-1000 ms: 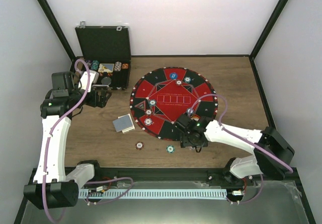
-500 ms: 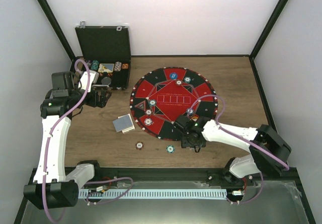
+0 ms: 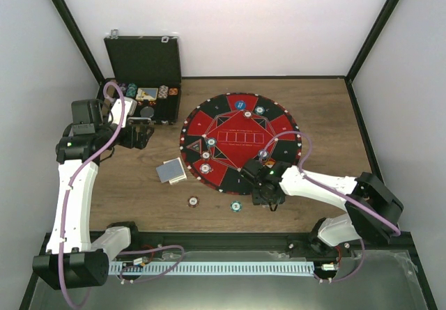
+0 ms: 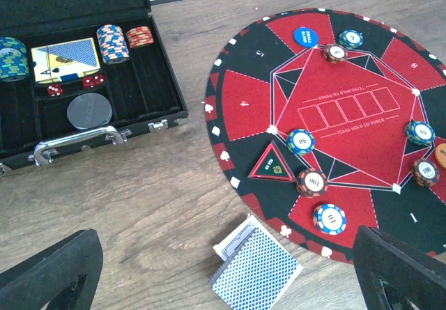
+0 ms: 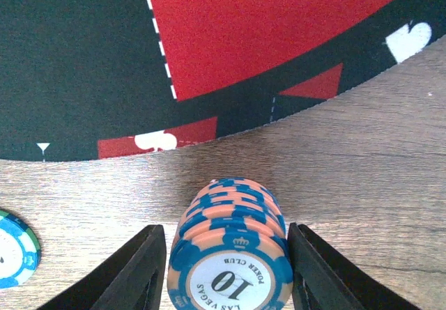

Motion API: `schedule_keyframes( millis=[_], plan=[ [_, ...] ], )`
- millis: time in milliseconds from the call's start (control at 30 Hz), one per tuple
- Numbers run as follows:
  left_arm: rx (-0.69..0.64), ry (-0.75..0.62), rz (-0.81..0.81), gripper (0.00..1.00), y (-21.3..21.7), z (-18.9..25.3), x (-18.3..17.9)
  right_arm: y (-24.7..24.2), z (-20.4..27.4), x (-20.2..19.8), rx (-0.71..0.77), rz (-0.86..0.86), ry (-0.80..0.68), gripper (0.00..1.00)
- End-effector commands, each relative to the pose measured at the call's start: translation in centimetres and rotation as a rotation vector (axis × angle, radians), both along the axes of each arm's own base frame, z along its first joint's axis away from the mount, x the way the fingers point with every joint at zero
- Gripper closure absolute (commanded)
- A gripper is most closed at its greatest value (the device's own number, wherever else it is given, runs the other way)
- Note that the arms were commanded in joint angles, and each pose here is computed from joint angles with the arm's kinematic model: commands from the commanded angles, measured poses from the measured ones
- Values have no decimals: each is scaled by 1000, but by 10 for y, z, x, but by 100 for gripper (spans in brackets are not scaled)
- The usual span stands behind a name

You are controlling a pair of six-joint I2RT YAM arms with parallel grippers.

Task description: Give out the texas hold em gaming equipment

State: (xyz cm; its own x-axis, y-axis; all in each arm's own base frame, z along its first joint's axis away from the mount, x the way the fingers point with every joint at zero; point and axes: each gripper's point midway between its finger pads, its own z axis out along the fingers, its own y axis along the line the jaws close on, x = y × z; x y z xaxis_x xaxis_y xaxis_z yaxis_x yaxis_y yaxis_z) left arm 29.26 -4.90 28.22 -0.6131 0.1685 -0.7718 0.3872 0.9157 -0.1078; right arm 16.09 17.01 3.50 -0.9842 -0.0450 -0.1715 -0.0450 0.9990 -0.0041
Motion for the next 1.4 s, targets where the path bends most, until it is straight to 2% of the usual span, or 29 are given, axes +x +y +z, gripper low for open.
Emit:
schedule_keyframes(
  millis=[0,367,633,800,900,1100,1200,1367],
  plan=[
    [3,-26,-6,0,1,9,2,-6,-2,0,-22,-25,1,52],
    [4,-22,-7,0,1,6,4,-7,3,1,-36,-30,-4,67],
    [2,-20,-8,0,1,6,4,-2,41,21,-20,-35,-75,76],
    [0,-19,-11,0,0,6,3,0,69,45,1,-31,-133,76],
    [1,-19,-10,0,0,6,2,-3,87,69,4,-37,-182,76],
    [-11,-16,-17,0,-2,9,1,-12,125,154,50,-85,-314,77],
    [-11,-4,-15,0,-2,7,1,-13,122,199,41,-101,-333,77],
    [-8,1,-12,0,-1,6,-1,13,107,261,75,-74,-328,80]
  ],
)
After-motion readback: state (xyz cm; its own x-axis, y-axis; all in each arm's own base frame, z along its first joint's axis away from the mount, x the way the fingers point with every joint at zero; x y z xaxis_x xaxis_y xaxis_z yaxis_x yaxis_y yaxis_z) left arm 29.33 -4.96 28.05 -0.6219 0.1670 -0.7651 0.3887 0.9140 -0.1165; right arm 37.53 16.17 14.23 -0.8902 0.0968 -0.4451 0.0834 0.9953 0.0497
